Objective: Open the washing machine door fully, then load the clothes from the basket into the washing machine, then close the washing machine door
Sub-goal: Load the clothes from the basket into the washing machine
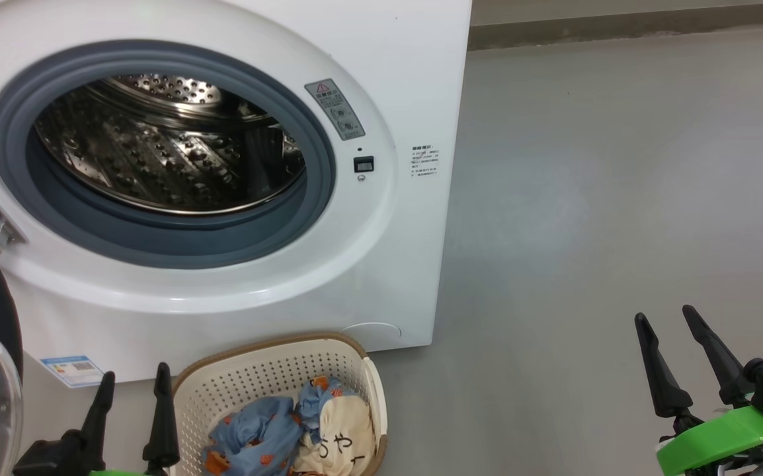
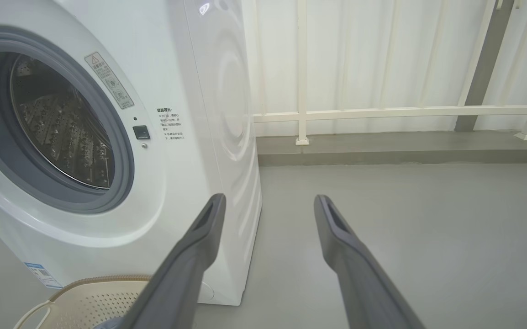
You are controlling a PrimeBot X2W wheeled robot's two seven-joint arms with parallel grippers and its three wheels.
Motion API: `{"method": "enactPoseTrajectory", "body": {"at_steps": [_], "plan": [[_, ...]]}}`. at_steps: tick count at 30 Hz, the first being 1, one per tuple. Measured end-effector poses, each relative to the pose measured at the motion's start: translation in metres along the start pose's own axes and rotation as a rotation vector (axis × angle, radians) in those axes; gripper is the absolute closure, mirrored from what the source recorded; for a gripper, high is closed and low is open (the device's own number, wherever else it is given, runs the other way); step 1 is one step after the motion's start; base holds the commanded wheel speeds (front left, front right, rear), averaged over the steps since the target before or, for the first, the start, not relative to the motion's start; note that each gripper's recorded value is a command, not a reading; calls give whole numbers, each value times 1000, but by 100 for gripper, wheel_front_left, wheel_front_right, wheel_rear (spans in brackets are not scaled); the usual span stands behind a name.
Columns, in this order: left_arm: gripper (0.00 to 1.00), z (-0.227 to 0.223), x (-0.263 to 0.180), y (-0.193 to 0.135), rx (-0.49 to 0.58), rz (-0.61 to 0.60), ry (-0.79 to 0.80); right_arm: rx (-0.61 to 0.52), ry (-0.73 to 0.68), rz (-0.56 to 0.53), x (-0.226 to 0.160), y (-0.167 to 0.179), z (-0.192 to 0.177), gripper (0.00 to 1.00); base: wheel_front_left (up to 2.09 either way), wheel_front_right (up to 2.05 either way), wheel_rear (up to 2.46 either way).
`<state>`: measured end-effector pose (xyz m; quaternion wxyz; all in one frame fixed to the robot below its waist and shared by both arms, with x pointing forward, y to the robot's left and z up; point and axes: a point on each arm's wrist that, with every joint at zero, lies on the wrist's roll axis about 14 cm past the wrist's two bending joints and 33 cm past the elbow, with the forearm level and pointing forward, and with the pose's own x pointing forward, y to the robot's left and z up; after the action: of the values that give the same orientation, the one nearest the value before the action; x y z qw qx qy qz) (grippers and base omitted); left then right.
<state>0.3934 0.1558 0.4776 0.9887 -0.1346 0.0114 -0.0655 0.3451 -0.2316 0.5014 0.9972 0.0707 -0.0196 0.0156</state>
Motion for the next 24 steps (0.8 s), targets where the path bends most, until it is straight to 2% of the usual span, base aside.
{"method": "enactPoseTrajectory", "body": {"at_steps": [10, 24], "plan": [[0, -43, 2, 5, 18, 29, 131, 22, 37, -8, 6, 3, -14, 0, 0, 0, 0], [0, -128, 31, -5, 121, -51, 408, 51, 62, -25, 41, 4, -29, 0, 0, 0, 0]]}}
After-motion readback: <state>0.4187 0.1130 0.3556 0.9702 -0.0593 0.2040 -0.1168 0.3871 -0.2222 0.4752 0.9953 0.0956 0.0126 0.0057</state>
